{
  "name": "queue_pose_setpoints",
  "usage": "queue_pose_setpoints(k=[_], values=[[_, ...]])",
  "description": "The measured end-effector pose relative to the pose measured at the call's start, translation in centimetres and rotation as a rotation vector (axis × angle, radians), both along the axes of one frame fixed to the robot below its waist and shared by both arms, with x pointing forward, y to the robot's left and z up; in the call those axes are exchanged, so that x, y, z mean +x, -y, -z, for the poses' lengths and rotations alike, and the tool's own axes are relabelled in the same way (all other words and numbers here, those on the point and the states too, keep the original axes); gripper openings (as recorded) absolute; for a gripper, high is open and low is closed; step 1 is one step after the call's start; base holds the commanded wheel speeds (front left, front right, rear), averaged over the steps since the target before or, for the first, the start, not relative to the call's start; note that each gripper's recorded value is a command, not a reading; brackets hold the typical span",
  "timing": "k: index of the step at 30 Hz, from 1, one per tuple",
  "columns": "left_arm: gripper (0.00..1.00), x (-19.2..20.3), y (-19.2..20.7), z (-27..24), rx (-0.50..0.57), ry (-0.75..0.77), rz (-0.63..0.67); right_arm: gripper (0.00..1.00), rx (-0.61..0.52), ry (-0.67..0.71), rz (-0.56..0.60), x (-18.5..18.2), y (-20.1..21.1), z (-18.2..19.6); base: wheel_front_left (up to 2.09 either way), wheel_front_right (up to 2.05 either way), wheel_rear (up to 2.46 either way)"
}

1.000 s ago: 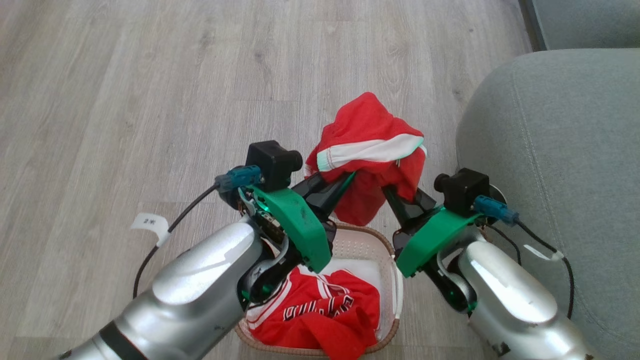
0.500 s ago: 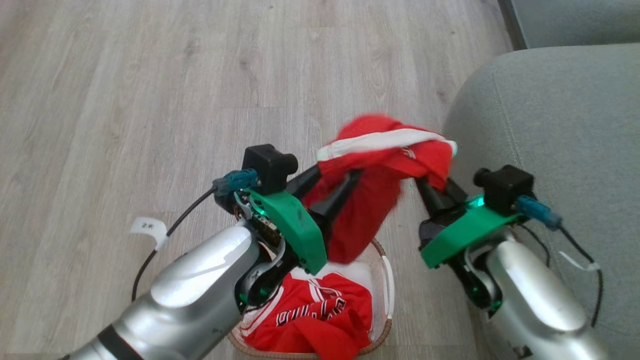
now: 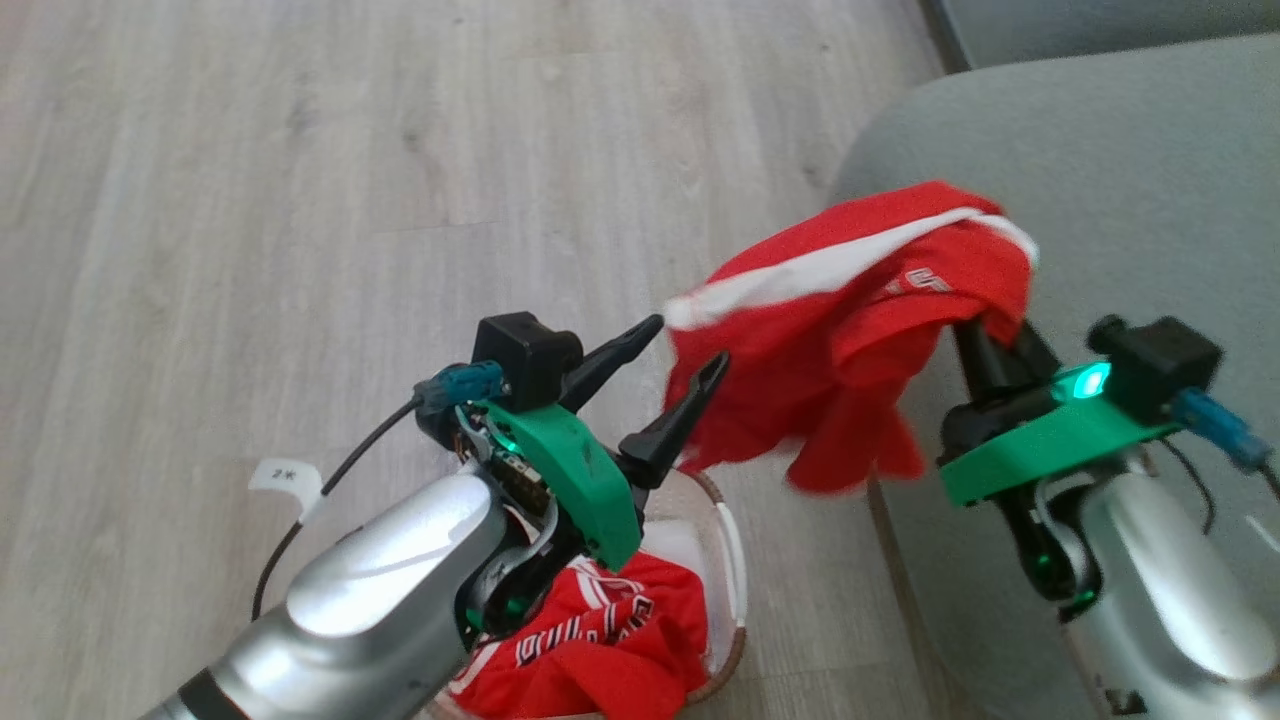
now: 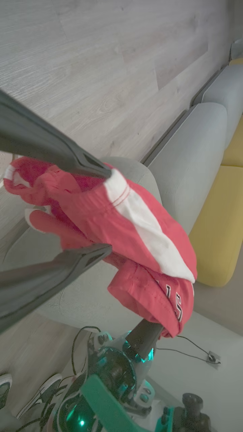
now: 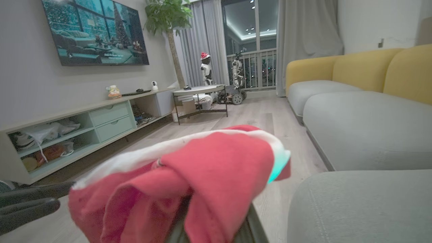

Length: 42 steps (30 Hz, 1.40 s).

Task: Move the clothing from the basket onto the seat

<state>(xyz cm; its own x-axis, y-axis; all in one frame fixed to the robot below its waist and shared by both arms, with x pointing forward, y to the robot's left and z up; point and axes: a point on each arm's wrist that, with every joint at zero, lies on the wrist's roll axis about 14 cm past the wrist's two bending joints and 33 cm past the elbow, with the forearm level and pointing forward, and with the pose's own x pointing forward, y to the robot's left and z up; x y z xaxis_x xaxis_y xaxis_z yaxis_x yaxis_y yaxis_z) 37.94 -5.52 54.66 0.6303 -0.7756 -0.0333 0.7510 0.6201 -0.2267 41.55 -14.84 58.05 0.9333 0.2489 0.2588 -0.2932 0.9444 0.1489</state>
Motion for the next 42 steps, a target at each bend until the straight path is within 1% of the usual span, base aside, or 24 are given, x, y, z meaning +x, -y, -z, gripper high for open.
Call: queue_pose_setpoints(k=[8, 15, 16, 20, 21, 27, 32, 42], values=[[1.00, -0.9, 3.1, 0.0, -0.005, 0.005, 0.114, 0.00, -0.006, 0.076, 0.171, -2.0, 6.0, -2.3, 0.00, 0.00, 0.00], [1.00, -2.1, 6.4, -0.3, -0.019, 0.037, 0.228, 0.00, -0.038, 0.169, 0.287, -4.5, 9.8, -5.3, 0.00, 0.00, 0.00], [1.00, -2.1, 6.4, -0.3, -0.019, 0.037, 0.228, 0.00, -0.038, 0.169, 0.287, -4.5, 9.8, -5.3, 0.00, 0.00, 0.00], [1.00, -2.9, 8.1, -0.4, -0.018, 0.064, 0.292, 0.00, -0.062, 0.203, 0.352, -6.4, 11.6, -6.5, 0.00, 0.00, 0.00], [1.00, -3.4, 8.9, -0.5, -0.023, 0.084, 0.328, 0.00, -0.069, 0.205, 0.379, -7.4, 12.3, -6.7, 0.00, 0.00, 0.00], [1.00, -4.2, 11.2, -1.6, -0.054, 0.147, 0.408, 0.00, -0.097, 0.218, 0.448, -9.5, 13.9, -7.5, 0.00, 0.00, 0.00], [1.00, -4.5, 12.4, -1.6, -0.063, 0.146, 0.441, 0.00, -0.114, 0.222, 0.491, -10.7, 14.9, -8.1, 0.00, 0.00, 0.00], [1.00, -4.3, 12.7, -1.2, -0.068, 0.133, 0.452, 0.00, -0.135, 0.200, 0.532, -11.0, 16.2, -7.8, 0.00, 0.00, 0.00]])
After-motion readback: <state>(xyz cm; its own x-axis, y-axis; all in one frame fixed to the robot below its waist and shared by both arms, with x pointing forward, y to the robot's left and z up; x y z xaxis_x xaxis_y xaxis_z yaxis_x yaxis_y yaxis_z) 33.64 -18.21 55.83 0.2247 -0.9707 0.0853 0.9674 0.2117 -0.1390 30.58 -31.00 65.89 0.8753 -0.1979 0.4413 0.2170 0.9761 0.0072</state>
